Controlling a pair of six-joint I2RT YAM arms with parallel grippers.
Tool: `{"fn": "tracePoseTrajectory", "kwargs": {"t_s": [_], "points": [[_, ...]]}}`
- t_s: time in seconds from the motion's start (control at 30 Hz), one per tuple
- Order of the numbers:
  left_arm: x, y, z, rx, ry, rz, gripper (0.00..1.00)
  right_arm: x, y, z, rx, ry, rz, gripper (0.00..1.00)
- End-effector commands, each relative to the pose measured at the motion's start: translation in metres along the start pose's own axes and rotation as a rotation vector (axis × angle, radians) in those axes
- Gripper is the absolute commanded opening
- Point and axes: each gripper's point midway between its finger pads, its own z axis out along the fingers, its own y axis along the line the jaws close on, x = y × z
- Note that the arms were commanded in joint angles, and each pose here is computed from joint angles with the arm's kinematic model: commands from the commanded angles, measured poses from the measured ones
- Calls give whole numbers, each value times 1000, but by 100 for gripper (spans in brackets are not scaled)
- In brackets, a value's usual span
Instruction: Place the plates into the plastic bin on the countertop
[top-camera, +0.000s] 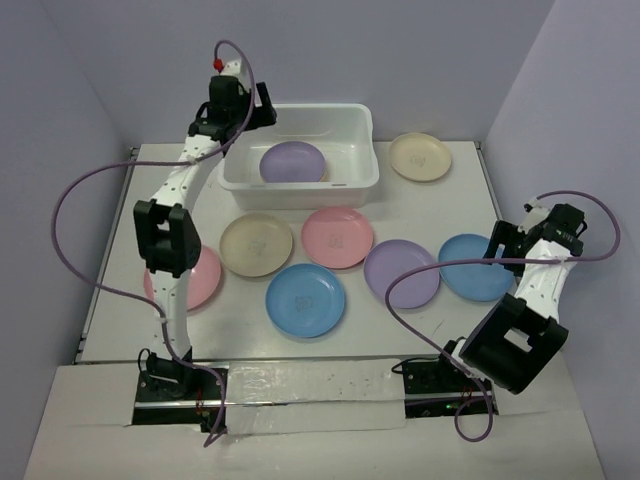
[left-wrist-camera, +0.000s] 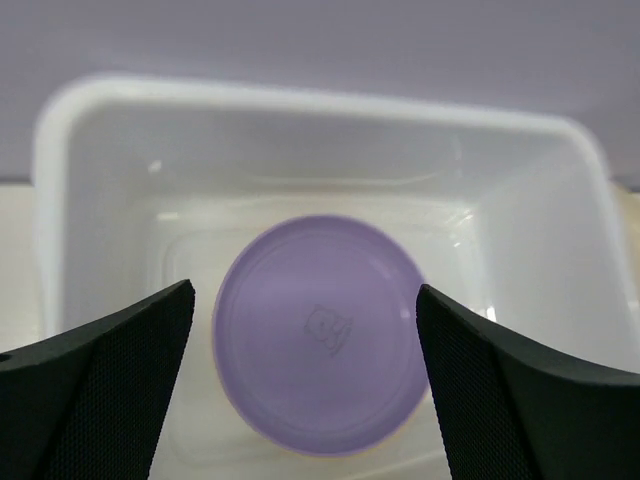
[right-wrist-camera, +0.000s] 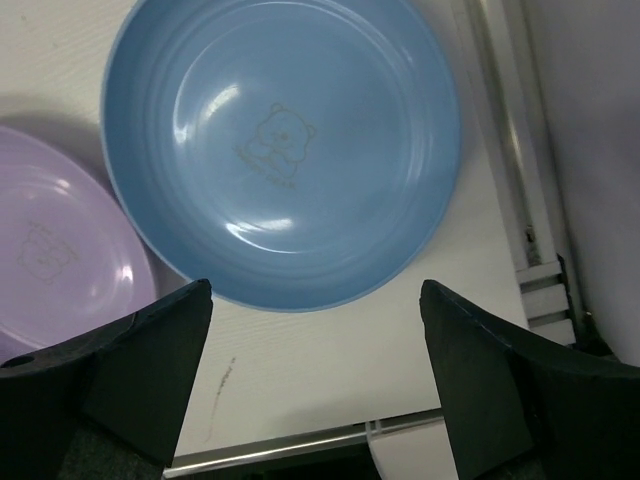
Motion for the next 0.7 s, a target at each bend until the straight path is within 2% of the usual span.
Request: {"fn": "tracePoseTrajectory", "kwargs": {"t_s": [0.0, 0.13, 0.3, 0.37, 0.47, 0.67], "points": [[-89, -48, -81, 148, -178, 88, 99, 8, 32, 8, -150, 29, -66, 87], [-64, -65, -112, 285, -88, 173, 99, -6, 69, 20, -230, 27, -196, 84], [-17, -76, -151, 459, 40, 237, 99, -36, 127, 44, -374, 33, -477, 84], [-8, -80, -172, 535, 79, 239, 99, -36, 146, 58, -437, 86, -577, 84], [12, -69, -184, 561, 147, 218, 99, -48, 162, 85, -484, 135, -709, 84], [21, -48, -194, 504, 170, 220, 99, -41, 175, 114, -561, 218, -872, 82]]}}
